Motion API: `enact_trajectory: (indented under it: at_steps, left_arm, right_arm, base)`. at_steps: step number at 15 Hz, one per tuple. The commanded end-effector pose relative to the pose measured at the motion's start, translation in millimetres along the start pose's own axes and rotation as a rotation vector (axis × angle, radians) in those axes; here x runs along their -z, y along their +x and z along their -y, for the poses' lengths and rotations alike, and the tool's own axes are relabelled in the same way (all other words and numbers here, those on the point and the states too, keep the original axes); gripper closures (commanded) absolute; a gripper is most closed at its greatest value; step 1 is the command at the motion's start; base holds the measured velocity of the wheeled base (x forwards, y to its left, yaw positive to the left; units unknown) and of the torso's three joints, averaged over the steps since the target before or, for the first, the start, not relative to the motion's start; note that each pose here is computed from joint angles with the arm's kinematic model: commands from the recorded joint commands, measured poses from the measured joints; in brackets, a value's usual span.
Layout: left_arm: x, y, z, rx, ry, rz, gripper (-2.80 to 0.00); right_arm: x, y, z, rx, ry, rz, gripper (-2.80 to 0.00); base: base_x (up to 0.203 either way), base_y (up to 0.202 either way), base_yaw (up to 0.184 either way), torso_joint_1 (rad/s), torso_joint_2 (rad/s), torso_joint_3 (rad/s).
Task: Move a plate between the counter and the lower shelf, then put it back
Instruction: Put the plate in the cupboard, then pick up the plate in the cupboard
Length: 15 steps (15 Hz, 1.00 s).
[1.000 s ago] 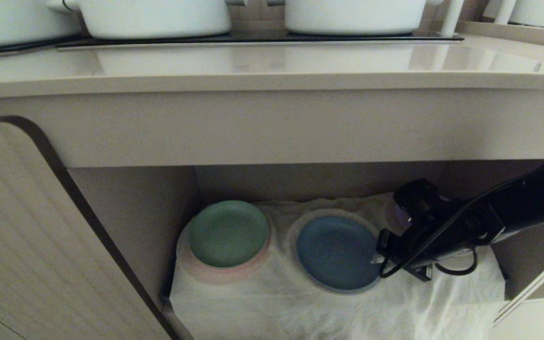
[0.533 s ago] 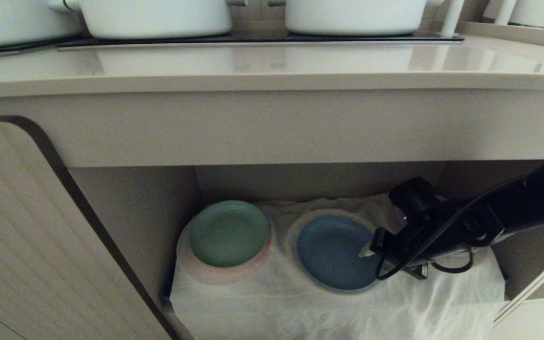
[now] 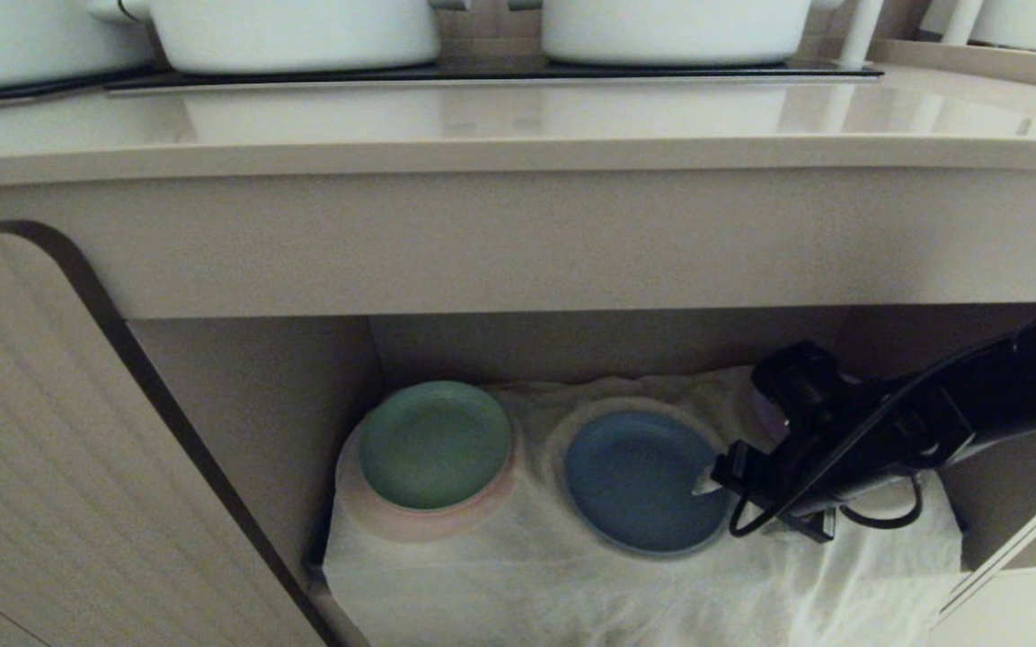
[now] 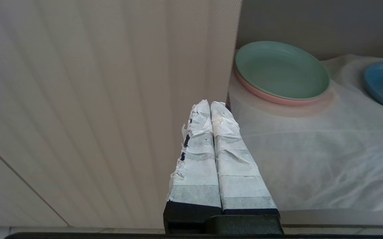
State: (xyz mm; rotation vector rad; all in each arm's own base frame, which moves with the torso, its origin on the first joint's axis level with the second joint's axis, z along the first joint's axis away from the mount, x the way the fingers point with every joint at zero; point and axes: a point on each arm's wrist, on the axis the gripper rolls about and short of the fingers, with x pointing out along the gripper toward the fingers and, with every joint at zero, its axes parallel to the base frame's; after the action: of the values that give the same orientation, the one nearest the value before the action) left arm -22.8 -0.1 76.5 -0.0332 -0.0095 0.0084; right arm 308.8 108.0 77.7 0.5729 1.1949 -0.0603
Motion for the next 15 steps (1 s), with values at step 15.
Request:
enact_trajectory:
  at_steps: [15]
  left_arm:
    - [0.1, 0.0, 0.0, -0.001, -0.001, 0.000, 0.00]
  right_arm:
    - [49.5, -56.4, 28.0, -0.039, -0.122, -0.048, -2.80]
  base:
    - [0.000, 0.000, 0.000, 0.000, 0.00, 0.000]
